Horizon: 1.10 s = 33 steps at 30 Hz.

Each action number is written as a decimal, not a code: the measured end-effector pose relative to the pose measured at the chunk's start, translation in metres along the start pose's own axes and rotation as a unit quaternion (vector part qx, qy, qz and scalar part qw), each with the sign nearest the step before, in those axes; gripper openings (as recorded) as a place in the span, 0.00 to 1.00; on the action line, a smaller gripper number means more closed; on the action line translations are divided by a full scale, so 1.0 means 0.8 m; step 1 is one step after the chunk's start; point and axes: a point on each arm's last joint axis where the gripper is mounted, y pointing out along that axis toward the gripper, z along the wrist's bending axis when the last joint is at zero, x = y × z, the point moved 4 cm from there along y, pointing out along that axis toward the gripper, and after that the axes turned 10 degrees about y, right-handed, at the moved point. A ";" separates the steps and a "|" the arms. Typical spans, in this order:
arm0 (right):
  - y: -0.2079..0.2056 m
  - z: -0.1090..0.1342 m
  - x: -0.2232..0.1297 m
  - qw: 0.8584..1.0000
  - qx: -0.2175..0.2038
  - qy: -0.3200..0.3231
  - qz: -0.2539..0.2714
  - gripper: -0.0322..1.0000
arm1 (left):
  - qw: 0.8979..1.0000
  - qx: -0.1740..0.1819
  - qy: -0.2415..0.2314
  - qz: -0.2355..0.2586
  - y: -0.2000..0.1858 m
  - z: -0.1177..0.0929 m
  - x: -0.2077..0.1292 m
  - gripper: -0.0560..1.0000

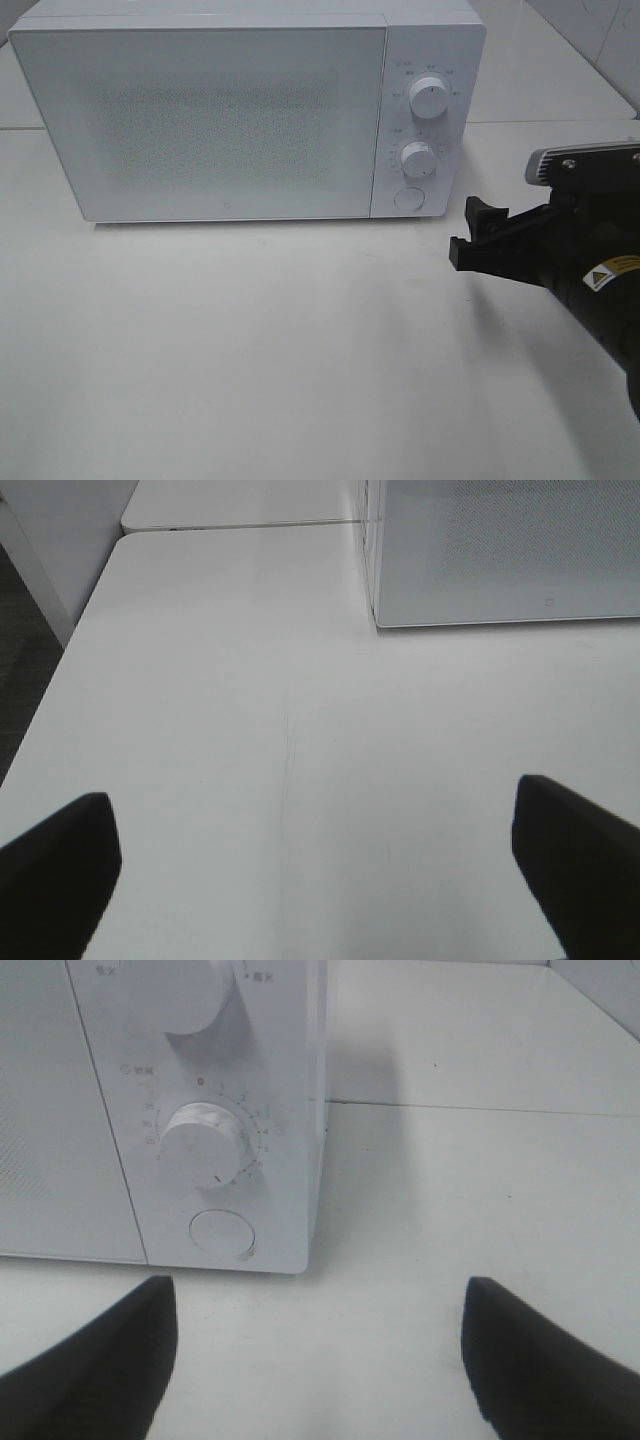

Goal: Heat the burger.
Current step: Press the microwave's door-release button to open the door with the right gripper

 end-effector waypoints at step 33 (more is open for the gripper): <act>0.013 0.061 -0.019 0.994 0.009 0.106 0.005 0.74 | 1.000 0.000 0.000 0.000 0.000 0.000 0.000 0.99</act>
